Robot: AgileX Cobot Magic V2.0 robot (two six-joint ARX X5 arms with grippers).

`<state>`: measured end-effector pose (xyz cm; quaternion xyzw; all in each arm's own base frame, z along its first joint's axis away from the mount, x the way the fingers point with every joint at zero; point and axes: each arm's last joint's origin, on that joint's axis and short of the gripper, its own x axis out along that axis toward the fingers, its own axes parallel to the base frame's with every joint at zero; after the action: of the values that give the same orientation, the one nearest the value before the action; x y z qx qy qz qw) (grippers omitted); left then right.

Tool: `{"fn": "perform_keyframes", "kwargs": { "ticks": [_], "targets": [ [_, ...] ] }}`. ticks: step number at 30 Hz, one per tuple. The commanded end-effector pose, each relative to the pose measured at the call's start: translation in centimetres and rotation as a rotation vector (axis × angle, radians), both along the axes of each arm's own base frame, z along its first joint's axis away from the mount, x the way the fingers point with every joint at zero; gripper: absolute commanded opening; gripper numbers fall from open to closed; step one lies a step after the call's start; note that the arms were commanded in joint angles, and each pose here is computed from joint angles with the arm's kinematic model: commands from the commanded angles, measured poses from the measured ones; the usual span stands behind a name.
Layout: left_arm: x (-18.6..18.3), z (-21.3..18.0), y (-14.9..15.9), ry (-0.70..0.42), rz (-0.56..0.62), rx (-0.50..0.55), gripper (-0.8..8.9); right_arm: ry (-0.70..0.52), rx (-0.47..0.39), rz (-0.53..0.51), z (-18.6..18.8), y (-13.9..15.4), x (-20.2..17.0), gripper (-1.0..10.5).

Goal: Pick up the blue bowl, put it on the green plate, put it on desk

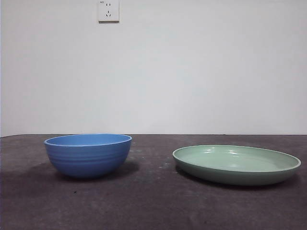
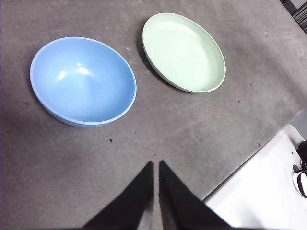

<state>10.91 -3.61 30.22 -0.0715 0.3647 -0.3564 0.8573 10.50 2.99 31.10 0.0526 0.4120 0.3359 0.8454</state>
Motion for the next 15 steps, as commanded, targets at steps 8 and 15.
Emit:
{"fn": "perform_keyframes", "kwargs": {
  "ticks": [8, 15],
  "targets": [
    [0.03, 0.64, -0.06, -0.027, -0.014, -0.001, 4.27, -0.018, 0.007, 0.007, 0.47, 0.07, 0.09, 3.9],
    [0.13, 0.63, -0.07, -0.027, -0.010, 0.000, 4.26, -0.019, 0.007, 0.006, 0.47, 0.07, 0.10, 3.9]
  ]
}}
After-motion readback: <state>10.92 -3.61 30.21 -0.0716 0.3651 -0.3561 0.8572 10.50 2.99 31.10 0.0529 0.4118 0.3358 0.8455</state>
